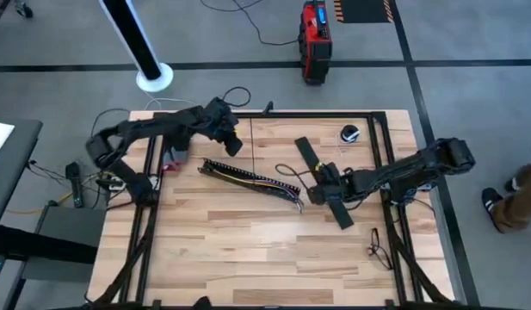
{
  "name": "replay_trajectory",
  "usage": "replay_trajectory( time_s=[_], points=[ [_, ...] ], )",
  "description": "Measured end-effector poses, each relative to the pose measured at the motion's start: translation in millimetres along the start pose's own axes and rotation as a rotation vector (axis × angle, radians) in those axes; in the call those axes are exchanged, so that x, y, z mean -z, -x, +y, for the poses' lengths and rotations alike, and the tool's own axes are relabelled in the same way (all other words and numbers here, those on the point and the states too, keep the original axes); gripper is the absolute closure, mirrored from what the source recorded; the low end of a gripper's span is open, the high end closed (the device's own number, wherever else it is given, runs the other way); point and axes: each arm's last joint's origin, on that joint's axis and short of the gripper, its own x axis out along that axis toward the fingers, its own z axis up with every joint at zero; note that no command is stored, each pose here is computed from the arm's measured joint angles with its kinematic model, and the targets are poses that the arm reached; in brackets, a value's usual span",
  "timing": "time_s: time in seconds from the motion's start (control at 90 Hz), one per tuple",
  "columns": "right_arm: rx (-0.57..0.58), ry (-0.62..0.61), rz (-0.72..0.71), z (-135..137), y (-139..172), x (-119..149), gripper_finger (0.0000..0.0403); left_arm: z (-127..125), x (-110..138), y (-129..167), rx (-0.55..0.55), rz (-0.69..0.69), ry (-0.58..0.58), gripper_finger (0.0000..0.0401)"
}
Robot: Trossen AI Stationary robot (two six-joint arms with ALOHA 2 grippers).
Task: Ziptie cables
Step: Close the black cable duct
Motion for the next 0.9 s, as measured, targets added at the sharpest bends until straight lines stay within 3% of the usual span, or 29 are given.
replay_trajectory(
  time_s=[0.289,0.478,0.689,0.9],
  points=[
    [0.183,-0.038,-0.013,-14.4,-41.4,-13.4,0.0403,-1.1,-41.6,-17.6,0.087,-0.009,-0.103,0.0401],
    [0.109,0.018,0.003,-1.8,-61.5,-11.5,0.0403,2.1,-56.5,-35.4,0.087,0.021,-0.13,0.0401],
    [0.034,0.035,0.001,9.0,-60.9,-7.5,0.0403,6.5,-57.6,-55.5,0.091,0.077,-0.17,0.0399],
    [-0.044,0.129,0.011,15.5,-56.5,-6.3,0.0403,6.0,-60.9,-62.4,0.171,0.036,-0.219,0.0356]
  ],
)
